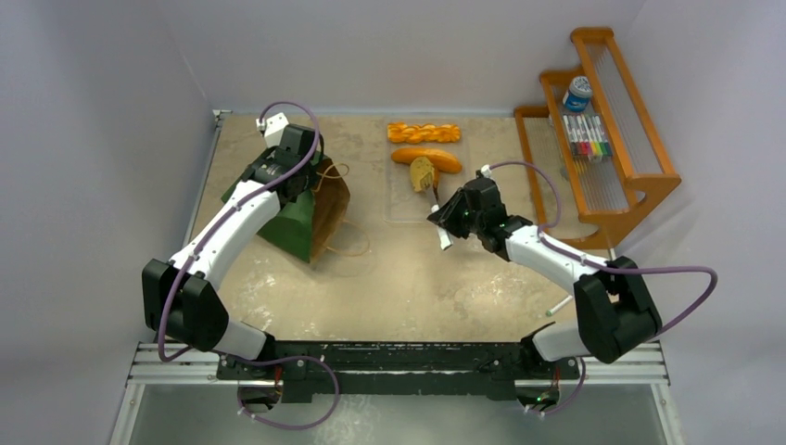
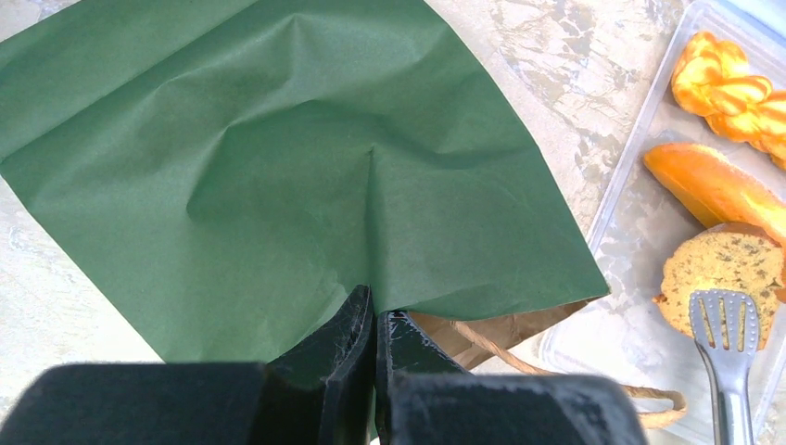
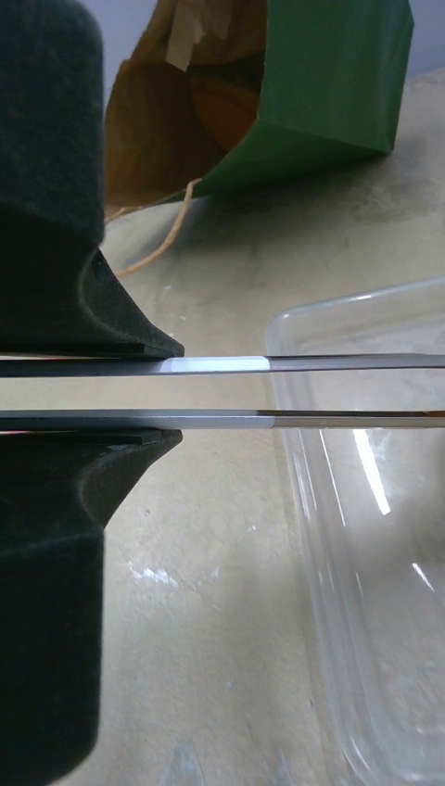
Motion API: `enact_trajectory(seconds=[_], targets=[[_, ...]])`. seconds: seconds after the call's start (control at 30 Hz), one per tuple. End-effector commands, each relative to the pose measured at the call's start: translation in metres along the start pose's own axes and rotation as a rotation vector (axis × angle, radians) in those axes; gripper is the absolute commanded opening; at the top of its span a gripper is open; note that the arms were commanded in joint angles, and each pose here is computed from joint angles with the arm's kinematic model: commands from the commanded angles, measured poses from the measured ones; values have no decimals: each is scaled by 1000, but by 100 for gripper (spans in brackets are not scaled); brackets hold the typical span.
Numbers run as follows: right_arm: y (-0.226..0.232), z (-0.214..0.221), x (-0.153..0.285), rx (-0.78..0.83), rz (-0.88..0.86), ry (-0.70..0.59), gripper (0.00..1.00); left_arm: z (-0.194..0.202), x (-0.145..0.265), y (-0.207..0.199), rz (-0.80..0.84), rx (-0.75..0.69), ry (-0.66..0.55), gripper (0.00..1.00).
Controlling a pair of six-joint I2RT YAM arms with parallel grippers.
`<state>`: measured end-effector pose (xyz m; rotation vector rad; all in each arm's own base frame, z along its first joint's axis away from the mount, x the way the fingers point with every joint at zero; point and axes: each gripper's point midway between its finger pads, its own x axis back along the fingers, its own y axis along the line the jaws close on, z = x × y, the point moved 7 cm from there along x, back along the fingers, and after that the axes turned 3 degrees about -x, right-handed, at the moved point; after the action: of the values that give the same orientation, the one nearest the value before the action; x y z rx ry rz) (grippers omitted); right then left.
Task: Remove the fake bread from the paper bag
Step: Place the fake bread in the container.
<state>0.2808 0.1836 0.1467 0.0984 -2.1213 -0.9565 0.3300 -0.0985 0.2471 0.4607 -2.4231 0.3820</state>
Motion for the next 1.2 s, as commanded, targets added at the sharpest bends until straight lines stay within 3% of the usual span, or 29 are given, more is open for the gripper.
enact_trajectory(seconds=[0.0, 0.33, 0.8, 0.87, 1.0, 1.17], targets=[[32, 1, 15, -42, -149, 10, 0, -19, 13, -5, 66, 59, -66, 0], [50, 25, 19, -61, -182, 70, 0, -20, 16, -5, 77, 62, -66, 0], [31, 39, -3, -119, -120, 90, 2, -20, 17, -5, 83, 35, -65, 0], [30, 42, -6, -120, -118, 105, 7, -20, 17, -4, 83, 31, -62, 0], [31, 44, -8, -112, -128, 124, 30, -20, 16, -4, 82, 26, -62, 0], [28, 45, -6, -103, -118, 125, 39, -20, 15, -6, 84, 27, -64, 0]])
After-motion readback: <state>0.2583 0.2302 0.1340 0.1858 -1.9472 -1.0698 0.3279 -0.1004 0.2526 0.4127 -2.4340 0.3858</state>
